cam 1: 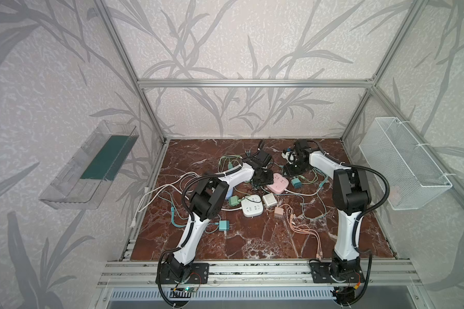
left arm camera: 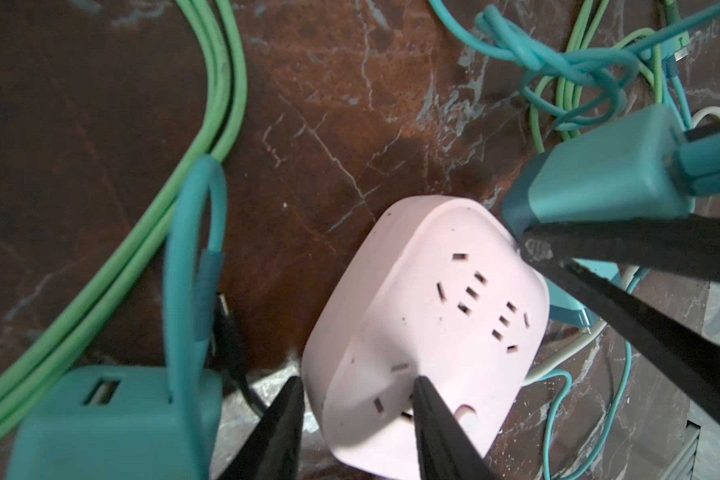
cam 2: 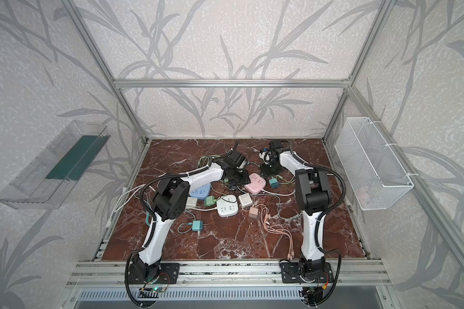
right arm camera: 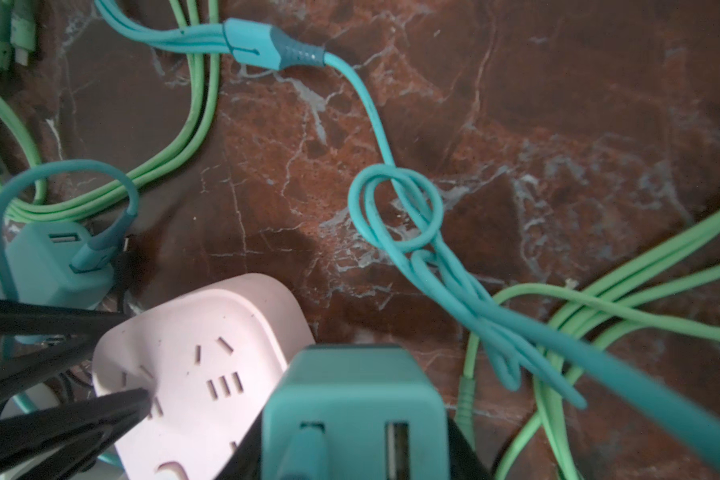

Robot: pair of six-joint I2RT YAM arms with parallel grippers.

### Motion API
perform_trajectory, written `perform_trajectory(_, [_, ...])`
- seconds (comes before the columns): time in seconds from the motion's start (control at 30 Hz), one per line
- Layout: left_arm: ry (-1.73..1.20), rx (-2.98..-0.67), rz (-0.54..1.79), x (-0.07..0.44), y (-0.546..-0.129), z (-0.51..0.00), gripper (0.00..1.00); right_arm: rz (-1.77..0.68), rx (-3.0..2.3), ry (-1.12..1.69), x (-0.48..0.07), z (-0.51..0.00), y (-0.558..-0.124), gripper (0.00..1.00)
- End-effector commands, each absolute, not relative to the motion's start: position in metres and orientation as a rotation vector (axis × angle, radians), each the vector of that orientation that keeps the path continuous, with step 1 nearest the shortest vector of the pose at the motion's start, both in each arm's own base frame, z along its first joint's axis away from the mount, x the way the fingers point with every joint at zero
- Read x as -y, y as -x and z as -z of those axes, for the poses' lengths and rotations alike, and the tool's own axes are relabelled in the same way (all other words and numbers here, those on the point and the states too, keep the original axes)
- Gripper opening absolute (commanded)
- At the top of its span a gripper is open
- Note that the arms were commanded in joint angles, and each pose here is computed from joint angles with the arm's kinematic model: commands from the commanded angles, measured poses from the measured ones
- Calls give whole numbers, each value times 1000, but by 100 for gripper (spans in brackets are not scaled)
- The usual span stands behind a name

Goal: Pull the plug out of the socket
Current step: 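Lower the teal charger onto the table beside the strip with the right gripper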

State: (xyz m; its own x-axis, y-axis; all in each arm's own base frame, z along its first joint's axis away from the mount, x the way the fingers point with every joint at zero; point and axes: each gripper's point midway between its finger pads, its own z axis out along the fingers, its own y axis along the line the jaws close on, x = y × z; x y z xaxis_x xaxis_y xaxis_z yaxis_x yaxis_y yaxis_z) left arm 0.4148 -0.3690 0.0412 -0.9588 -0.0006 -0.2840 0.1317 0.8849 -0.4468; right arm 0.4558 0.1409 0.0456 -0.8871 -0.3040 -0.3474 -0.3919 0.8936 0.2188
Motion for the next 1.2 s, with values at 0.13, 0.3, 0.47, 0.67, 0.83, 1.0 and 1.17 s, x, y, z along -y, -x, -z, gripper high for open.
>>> perform_trajectory(0.13, [-69,-2840,541,345,-404,-22,44,-427,-2835,469,-134,-38,-445,23])
perform_trajectory(0.3, [-72,-2825,544,345,-405,-25,45,-438,-2850,448,-134,-37,-444,24])
perform_trajectory(0.47, [-68,-2813,564,347,-406,-28,45,-422,-2884,433,-131,-33,-444,29])
perform_trajectory(0.67, [-75,-2813,562,346,-405,-29,45,-389,-2905,393,-124,-30,-446,30])
perform_trajectory(0.83, [-70,-2818,565,346,-404,-27,45,-382,-2901,383,-120,-34,-446,31])
perform_trajectory(1.0, [-71,-2814,568,346,-405,-27,45,-366,-2900,369,-116,-37,-446,32])
perform_trajectory(1.17, [-69,-2816,574,347,-404,-27,45,-313,-2926,335,-110,-33,-449,35])
